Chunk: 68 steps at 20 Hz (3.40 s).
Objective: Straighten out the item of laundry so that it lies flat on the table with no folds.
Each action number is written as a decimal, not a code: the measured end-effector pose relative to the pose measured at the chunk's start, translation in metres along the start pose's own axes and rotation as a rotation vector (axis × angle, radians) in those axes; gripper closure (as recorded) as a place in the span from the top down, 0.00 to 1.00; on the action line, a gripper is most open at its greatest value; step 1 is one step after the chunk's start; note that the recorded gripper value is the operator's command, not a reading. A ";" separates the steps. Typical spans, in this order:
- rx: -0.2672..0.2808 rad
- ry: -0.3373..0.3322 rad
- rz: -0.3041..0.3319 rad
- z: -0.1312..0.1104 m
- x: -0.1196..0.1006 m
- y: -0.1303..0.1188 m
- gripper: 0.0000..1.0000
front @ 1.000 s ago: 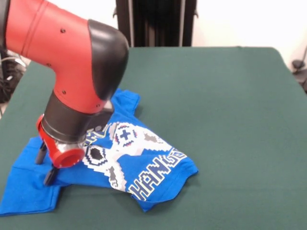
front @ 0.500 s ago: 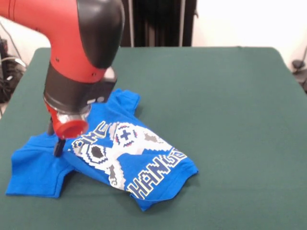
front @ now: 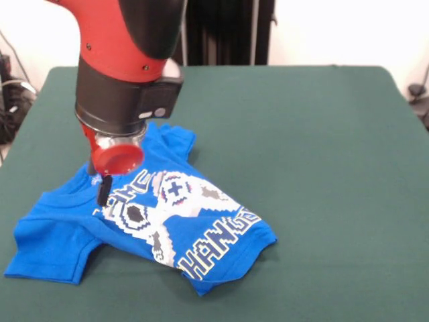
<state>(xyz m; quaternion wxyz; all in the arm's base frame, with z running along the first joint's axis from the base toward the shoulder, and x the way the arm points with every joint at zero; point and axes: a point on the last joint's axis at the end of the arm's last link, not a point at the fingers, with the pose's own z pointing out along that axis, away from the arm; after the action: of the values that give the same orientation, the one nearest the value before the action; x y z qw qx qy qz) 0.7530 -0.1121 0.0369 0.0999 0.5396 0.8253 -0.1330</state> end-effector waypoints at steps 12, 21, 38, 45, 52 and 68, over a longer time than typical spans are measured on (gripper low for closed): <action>0.132 0.182 0.018 -0.013 0.039 -0.004 1.00; 0.310 0.291 0.007 -0.022 0.058 -0.024 1.00; 0.406 0.353 -0.029 0.040 0.101 -0.044 1.00; 0.433 0.370 -0.039 0.058 0.114 -0.050 1.00; 0.443 0.377 -0.038 0.052 0.114 -0.054 1.00; 0.565 0.429 -0.041 -0.071 0.105 -0.091 1.00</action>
<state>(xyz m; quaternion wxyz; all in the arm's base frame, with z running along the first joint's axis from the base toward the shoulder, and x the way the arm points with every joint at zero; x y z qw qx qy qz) 0.6264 -0.0333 0.0814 -0.2317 0.5450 0.7688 -0.2414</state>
